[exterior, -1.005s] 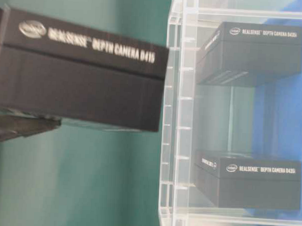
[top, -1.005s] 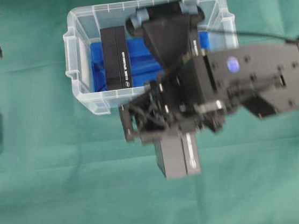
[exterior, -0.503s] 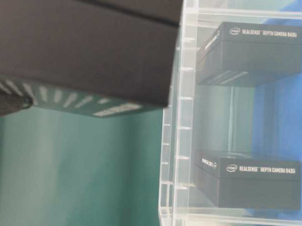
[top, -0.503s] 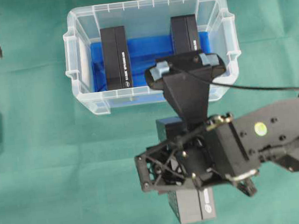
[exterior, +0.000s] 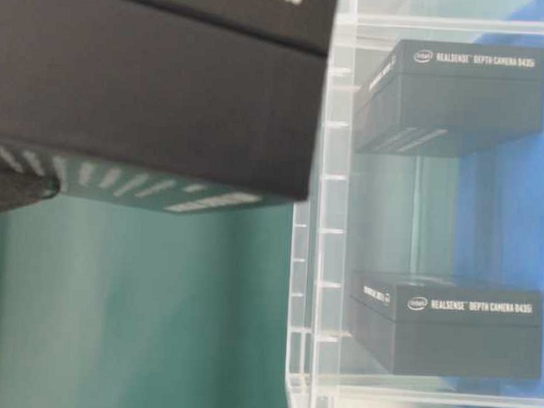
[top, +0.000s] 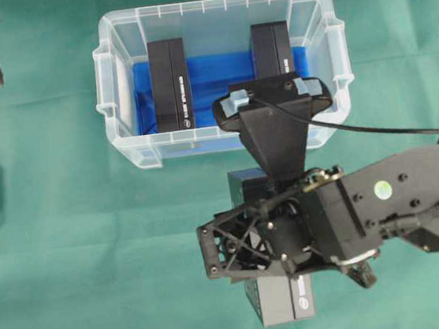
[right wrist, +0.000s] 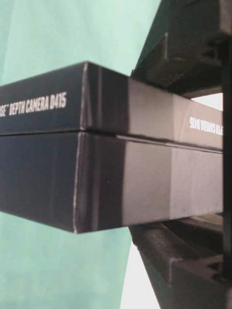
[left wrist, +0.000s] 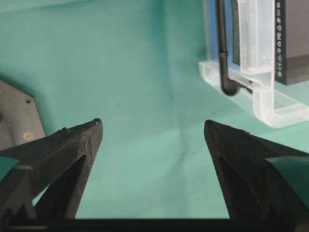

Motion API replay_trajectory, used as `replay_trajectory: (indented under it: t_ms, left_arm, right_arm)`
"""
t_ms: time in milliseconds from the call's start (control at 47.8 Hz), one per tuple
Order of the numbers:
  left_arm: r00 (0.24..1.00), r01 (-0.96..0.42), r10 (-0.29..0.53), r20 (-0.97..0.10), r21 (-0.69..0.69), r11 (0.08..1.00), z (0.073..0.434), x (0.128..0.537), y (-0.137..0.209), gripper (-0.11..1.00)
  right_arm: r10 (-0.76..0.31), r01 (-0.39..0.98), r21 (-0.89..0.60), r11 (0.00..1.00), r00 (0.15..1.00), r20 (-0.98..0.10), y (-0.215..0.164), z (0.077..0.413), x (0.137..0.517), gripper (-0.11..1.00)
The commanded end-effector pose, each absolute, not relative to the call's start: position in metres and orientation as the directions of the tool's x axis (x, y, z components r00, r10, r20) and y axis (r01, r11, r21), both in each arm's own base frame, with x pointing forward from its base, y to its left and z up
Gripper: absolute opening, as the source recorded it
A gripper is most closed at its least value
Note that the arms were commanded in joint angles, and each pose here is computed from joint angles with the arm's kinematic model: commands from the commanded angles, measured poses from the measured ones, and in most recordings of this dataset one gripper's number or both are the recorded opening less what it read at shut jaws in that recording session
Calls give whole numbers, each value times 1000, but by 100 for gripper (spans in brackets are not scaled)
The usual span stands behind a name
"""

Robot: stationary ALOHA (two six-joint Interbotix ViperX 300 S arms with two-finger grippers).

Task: Take out the box from the case.
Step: 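Carry the held box out of the case toward the front, then lower the box onto the cloth in front of the case and release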

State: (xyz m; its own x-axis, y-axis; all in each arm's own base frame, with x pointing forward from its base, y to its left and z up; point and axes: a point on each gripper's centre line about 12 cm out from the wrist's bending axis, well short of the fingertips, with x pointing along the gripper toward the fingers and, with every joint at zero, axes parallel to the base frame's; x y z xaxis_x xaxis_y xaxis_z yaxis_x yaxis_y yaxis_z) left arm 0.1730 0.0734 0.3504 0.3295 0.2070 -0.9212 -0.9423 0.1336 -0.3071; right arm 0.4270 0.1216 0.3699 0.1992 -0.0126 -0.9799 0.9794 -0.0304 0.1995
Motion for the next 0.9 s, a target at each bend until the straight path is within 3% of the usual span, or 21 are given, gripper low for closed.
replay_trajectory:
  t_ms: [0, 440, 879]
  left_arm:
    - [343, -937, 211, -915, -320, 138, 355, 174, 73, 91]
    - [343, -937, 211, -915, -318, 143, 355, 174, 73, 91]
    - [343, -938, 211, -915, -320, 137, 355, 174, 73, 91]
  right_arm:
    - [-6, 968, 247, -34, 247, -969, 120, 387, 424, 68]
    - [-18, 980, 198, -28, 198, -980, 126, 338, 440, 68]
    - [34, 977, 209, -50, 211, -977, 130, 254, 446, 68]
